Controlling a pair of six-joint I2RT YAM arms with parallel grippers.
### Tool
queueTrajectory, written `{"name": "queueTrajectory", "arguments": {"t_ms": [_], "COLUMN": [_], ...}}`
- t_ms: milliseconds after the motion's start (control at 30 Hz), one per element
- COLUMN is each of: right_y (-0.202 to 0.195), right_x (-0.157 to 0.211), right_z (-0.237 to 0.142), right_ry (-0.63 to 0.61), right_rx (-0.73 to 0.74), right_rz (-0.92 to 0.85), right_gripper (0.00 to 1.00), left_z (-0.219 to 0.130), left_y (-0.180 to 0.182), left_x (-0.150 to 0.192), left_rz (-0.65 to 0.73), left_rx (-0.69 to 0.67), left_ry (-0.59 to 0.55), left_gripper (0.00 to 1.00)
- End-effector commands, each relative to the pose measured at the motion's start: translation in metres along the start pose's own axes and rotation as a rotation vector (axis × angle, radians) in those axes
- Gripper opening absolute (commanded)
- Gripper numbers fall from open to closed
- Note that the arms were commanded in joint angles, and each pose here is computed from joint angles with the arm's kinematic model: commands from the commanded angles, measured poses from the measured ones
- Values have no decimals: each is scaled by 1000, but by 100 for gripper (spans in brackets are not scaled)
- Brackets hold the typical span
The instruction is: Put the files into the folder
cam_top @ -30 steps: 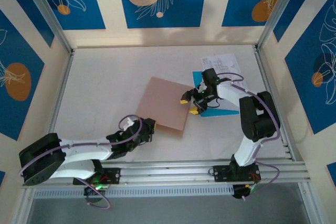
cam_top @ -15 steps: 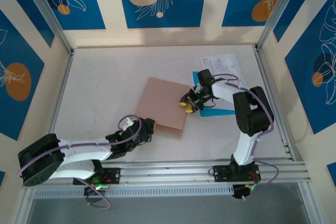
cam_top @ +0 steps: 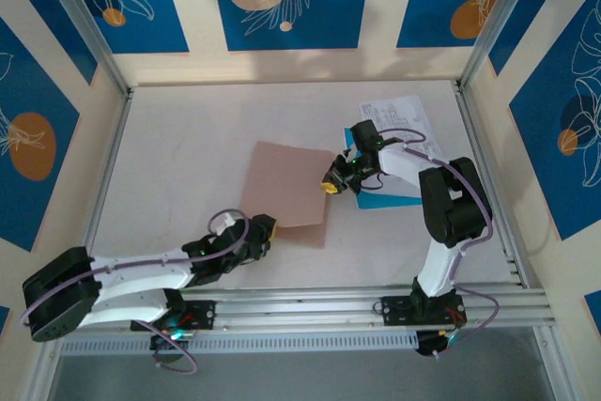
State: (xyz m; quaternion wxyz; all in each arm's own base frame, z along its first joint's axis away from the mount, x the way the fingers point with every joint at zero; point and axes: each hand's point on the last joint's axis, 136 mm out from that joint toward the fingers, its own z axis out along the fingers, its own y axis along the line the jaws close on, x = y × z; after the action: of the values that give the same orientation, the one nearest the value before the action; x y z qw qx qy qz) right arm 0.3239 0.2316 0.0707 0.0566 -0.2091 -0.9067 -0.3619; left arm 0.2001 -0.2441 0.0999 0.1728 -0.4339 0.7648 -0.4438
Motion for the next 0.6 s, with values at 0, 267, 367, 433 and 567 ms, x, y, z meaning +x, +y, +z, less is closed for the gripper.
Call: {"name": "queueTrajectory", "arguments": {"t_ms": [0, 267, 367, 433, 567], "right_y": [20, 42, 52, 58, 72], "right_x": [4, 13, 14, 15, 18], "right_z": [-14, -27, -30, -30, -35], "right_ry": [-26, -54, -52, -47, -40], "right_rx": [-11, 21, 23, 25, 23], "right_rz": [-7, -19, -8, 0, 2], "right_gripper": [0, 0, 0, 0, 0], "left_z": [-21, -53, -47, -39, -27], "left_y": [-7, -55, -78, -89, -117], "left_x": [-5, -6, 6, 15, 33], "left_rz": [145, 668, 912, 1042, 1284], "left_rx": [-106, -269, -337, -378, -407], "left_ry": [2, 69, 139, 187, 236], "left_gripper": [42, 55, 58, 58, 59]}}
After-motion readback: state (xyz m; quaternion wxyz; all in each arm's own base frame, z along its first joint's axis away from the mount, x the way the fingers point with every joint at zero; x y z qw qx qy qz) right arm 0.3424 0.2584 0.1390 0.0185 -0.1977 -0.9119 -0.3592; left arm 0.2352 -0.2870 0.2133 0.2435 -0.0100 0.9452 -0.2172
